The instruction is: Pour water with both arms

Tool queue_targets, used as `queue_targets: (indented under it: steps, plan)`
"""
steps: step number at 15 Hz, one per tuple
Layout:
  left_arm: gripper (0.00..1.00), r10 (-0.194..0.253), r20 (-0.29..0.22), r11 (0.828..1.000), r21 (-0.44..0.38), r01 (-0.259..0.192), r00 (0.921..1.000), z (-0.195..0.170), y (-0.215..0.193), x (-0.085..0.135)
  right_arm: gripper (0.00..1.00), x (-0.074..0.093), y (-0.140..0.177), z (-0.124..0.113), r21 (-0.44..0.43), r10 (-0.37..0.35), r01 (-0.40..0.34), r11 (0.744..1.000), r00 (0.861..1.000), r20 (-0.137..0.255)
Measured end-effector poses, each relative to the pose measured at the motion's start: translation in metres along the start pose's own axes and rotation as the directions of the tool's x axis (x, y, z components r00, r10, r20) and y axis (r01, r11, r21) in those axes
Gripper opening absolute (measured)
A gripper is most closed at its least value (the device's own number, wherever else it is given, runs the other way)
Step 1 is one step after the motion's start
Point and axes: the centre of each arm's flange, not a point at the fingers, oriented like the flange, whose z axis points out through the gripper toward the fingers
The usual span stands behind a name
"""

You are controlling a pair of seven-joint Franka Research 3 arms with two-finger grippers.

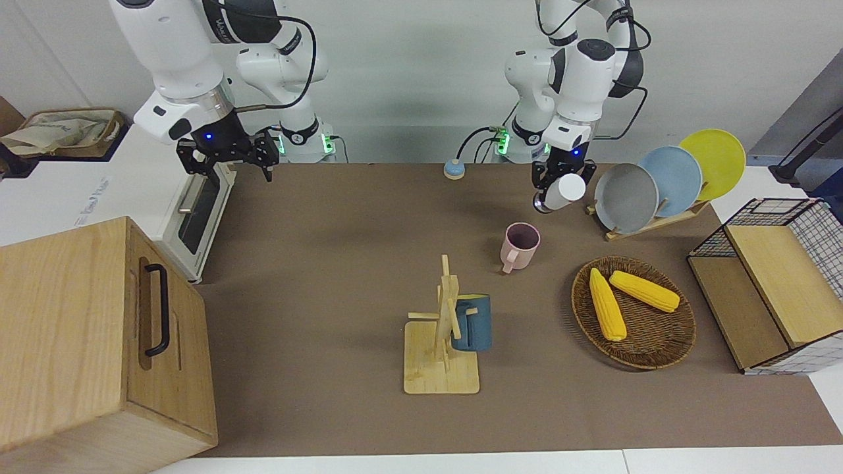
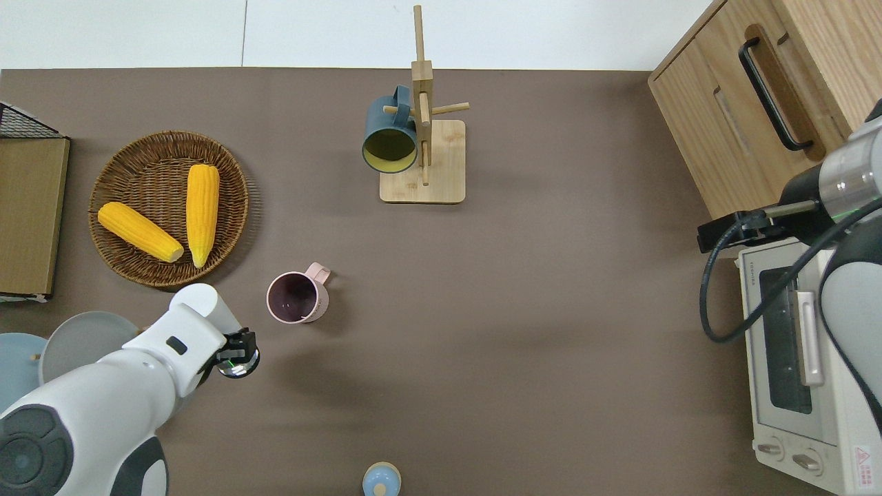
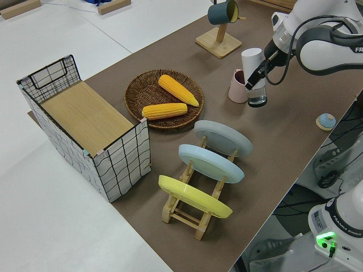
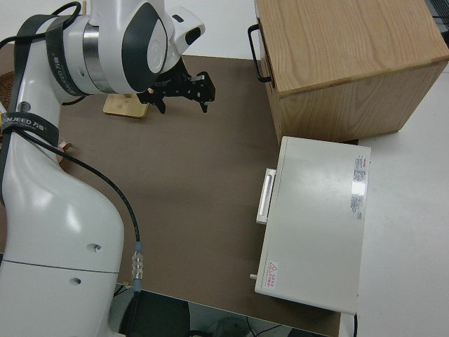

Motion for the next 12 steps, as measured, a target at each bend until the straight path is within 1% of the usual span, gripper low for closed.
queue_targets:
  steps: [1, 2, 3, 4, 5, 6, 8, 9, 12]
  plan:
    - [0.63, -0.028, -0.041, 1.0, -0.002, 0.028, 0.9988, -0.005, -0.007, 0.007, 0.99, 0.0, 0.0, 0.0, 0.0, 0.0, 0.0, 1.0, 1.0, 0.0]
    - [0.63, -0.053, -0.081, 0.999, -0.004, 0.053, 0.9953, -0.013, -0.016, 0.014, 0.99, 0.0, 0.0, 0.0, 0.0, 0.0, 0.0, 1.0, 1.0, 0.0]
    - [0.63, -0.071, -0.111, 0.997, -0.006, 0.07, 0.9913, -0.02, -0.022, 0.021, 0.99, 0.0, 0.0, 0.0, 0.0, 0.0, 0.0, 1.0, 1.0, 0.0]
    - [0.63, -0.09, -0.147, 0.996, -0.008, 0.09, 0.9851, -0.03, -0.03, 0.03, 0.99, 0.0, 0.0, 0.0, 0.0, 0.0, 0.0, 1.0, 1.0, 0.0]
    - [0.63, -0.108, -0.183, 0.994, -0.009, 0.108, 0.9772, -0.042, -0.038, 0.038, 0.99, 0.0, 0.0, 0.0, 0.0, 0.0, 0.0, 1.0, 1.0, 0.0]
    - [0.63, -0.126, -0.218, 0.992, -0.011, 0.127, 0.9677, -0.054, -0.047, 0.047, 0.99, 0.0, 0.0, 0.0, 0.0, 0.0, 0.0, 1.0, 1.0, 0.0]
    - [0.63, -0.167, -0.283, 0.985, -0.009, 0.171, 0.9445, -0.082, -0.069, 0.064, 0.99, 0.0, 0.0, 0.0, 0.0, 0.0, 0.0, 1.0, 1.0, 0.0]
    - [0.63, -0.178, -0.315, 0.982, -0.002, 0.187, 0.9324, -0.097, -0.083, 0.072, 0.99, 0.0, 0.0, 0.0, 0.0, 0.0, 0.0, 1.0, 1.0, 0.0]
    - [0.63, -0.18, -0.379, 0.979, 0.02, 0.202, 0.9077, -0.129, -0.115, 0.092, 0.99, 0.0, 0.0, 0.0, 0.0, 0.0, 0.0, 1.0, 1.0, 0.0]
